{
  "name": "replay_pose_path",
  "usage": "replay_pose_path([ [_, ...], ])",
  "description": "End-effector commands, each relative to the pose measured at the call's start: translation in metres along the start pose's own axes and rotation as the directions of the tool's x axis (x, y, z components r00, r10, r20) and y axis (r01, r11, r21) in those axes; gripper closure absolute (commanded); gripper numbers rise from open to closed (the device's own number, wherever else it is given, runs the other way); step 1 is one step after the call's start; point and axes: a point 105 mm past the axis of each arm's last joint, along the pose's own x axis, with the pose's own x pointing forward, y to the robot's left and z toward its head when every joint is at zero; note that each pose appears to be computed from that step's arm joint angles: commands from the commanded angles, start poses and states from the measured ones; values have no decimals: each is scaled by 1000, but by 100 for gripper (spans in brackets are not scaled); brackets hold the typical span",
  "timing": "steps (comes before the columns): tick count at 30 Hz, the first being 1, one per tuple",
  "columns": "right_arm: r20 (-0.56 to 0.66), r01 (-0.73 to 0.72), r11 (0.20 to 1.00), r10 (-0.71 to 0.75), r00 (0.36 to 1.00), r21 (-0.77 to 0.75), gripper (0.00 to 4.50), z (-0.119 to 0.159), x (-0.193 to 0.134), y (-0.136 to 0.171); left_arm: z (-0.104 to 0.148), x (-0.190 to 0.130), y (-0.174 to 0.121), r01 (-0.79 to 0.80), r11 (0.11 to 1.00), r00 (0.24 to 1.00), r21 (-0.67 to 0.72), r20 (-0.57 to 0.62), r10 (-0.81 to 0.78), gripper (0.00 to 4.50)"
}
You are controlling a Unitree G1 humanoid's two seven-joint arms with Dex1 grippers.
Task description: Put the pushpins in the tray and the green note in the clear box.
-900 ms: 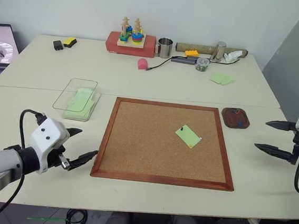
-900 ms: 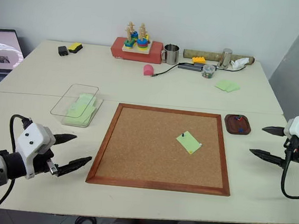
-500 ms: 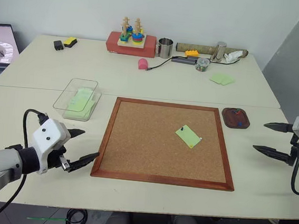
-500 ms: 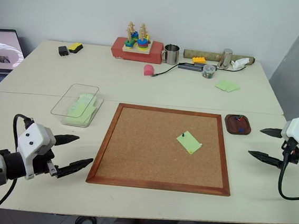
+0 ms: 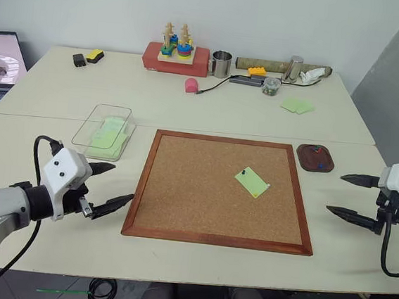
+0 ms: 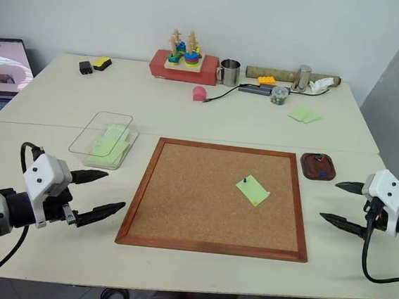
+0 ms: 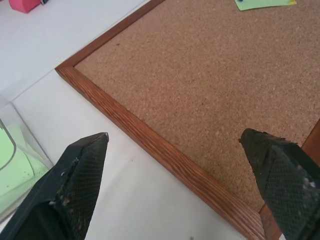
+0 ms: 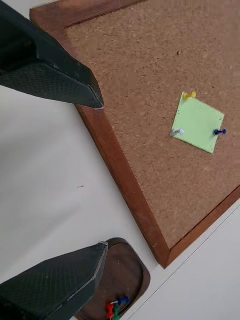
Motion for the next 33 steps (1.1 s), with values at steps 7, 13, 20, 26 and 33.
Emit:
replay_pose_path([
  [7, -24, 12, 1000, -11, 1000, 29, 2, 5, -11, 22, 3, 1, -6, 88, 995, 995, 44, -43, -86, 0],
  [13, -34, 69, 996, -67, 997, 63, 2, -6, -20, 24, 5, 11, -10, 133, 990, 991, 54, -40, -131, 0],
  [20, -39, 66, 996, -64, 997, 54, 2, -6, -19, 22, 9, 19, -9, 144, 987, 989, 69, -21, -143, 0],
  [26, -9, 75, 996, -74, 997, 43, 0, 1, -16, 22, 20, 41, -16, 209, 971, 978, 120, -1, -211, 96],
  [33, 44, 99, 995, -99, 994, 12, 0, 15, -7, 22, 47, 79, -34, 302, 937, 940, 175, 108, -323, 222],
])
